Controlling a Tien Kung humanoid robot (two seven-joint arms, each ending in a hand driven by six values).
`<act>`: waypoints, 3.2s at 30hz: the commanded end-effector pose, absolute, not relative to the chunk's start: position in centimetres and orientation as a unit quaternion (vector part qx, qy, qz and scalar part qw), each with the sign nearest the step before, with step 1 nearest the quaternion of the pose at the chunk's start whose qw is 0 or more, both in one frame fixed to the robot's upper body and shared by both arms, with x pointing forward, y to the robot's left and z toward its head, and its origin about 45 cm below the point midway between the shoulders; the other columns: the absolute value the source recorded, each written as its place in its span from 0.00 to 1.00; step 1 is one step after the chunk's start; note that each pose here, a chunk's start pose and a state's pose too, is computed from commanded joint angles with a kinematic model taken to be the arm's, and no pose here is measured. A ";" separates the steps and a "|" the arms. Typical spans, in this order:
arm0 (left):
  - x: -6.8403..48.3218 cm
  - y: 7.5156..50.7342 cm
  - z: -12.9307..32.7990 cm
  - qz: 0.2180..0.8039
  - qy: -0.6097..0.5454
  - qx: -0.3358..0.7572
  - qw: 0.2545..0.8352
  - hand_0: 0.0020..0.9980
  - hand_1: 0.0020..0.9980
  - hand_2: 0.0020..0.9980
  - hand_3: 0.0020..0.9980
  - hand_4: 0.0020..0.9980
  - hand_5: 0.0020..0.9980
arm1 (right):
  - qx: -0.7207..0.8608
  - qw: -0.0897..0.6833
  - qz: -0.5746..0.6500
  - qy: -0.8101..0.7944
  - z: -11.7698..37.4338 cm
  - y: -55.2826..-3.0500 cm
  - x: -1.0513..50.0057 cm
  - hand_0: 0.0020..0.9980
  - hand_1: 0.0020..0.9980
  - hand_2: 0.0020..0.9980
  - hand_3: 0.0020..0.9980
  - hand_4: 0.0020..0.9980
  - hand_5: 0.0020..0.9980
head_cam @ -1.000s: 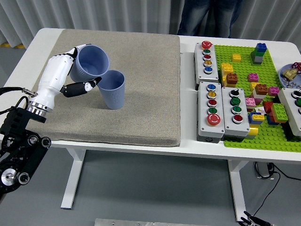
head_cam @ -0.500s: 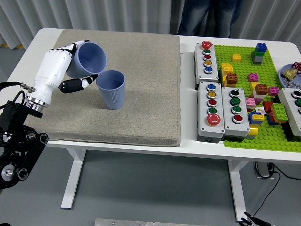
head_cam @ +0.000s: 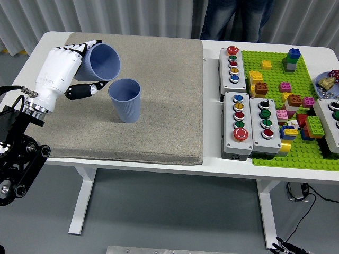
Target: Pick cup pour cup place
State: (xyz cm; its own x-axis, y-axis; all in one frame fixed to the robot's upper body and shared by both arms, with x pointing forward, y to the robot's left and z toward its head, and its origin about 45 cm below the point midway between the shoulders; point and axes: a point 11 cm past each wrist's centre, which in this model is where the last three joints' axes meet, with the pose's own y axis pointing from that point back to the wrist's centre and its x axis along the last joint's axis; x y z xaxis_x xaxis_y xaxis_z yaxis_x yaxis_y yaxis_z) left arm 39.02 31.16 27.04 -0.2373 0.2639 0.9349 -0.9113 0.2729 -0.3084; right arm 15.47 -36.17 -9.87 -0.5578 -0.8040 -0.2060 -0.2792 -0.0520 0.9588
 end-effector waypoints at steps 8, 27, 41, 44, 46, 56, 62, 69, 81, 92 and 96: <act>39.3 31.5 27.2 0.521 -0.591 0.292 0.542 0.48 0.54 0.69 0.67 0.66 0.18 | 0.415 0.220 -0.594 -0.654 -9.8 -36.3 15.5 0.76 0.71 0.75 0.62 0.22 0.20; 39.6 31.3 27.1 0.487 -0.624 0.308 0.528 0.48 0.54 0.68 0.66 0.65 0.18 | 0.414 0.218 -0.593 -0.656 -9.8 -36.3 15.7 0.76 0.71 0.75 0.62 0.22 0.20; 39.7 30.9 26.6 0.478 -0.637 0.318 0.515 0.47 0.53 0.67 0.66 0.64 0.17 | 0.412 0.219 -0.592 -0.657 -9.8 -36.4 15.5 0.76 0.70 0.74 0.62 0.22 0.20; 39.7 31.0 26.4 0.475 -0.639 0.322 0.513 0.47 0.53 0.67 0.65 0.64 0.17 | 0.411 0.220 -0.592 -0.657 -9.9 -36.4 15.4 0.76 0.70 0.74 0.62 0.22 0.19; 39.6 31.1 26.2 0.474 -0.640 0.325 0.511 0.47 0.53 0.67 0.65 0.64 0.17 | 0.410 0.220 -0.592 -0.657 -9.9 -36.4 15.3 0.76 0.70 0.74 0.62 0.22 0.19; 39.8 31.3 26.5 0.472 -0.650 0.330 0.495 0.47 0.54 0.67 0.65 0.63 0.16 | 0.410 0.221 -0.592 -0.658 -9.9 -36.5 15.3 0.76 0.70 0.74 0.62 0.22 0.20; 39.8 31.2 26.7 0.468 -0.656 0.328 0.493 0.47 0.54 0.67 0.65 0.63 0.16 | 0.409 0.220 -0.591 -0.659 -9.9 -36.6 15.3 0.76 0.70 0.74 0.62 0.22 0.20; 40.0 30.8 26.9 0.465 -0.661 0.326 0.490 0.48 0.54 0.66 0.64 0.63 0.15 | 0.409 0.220 -0.591 -0.660 -9.9 -36.6 15.4 0.76 0.70 0.74 0.62 0.23 0.19; 40.4 30.8 27.0 0.461 -0.672 0.334 0.474 0.48 0.54 0.66 0.64 0.63 0.14 | 0.408 0.219 -0.588 -0.663 -9.8 -36.8 15.5 0.76 0.70 0.74 0.62 0.22 0.19; 40.5 30.9 27.0 0.454 -0.679 0.337 0.468 0.48 0.54 0.66 0.64 0.63 0.13 | 0.408 0.218 -0.587 -0.665 -9.8 -36.8 15.5 0.76 0.70 0.74 0.62 0.22 0.19; 40.5 30.8 27.0 0.455 -0.678 0.338 0.468 0.48 0.54 0.66 0.64 0.63 0.13 | 0.407 0.218 -0.588 -0.664 -9.8 -36.8 15.4 0.76 0.70 0.74 0.62 0.22 0.19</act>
State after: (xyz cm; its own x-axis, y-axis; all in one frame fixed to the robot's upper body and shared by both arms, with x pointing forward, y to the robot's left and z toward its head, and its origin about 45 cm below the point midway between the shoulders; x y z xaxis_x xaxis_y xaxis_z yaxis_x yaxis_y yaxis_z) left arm 40.46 30.78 26.98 -0.3333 -0.0327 0.9422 -0.8844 0.3571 -0.3005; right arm 15.40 -36.83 -9.81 -0.5734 -0.7972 -0.1886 -0.2848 -0.0219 0.9583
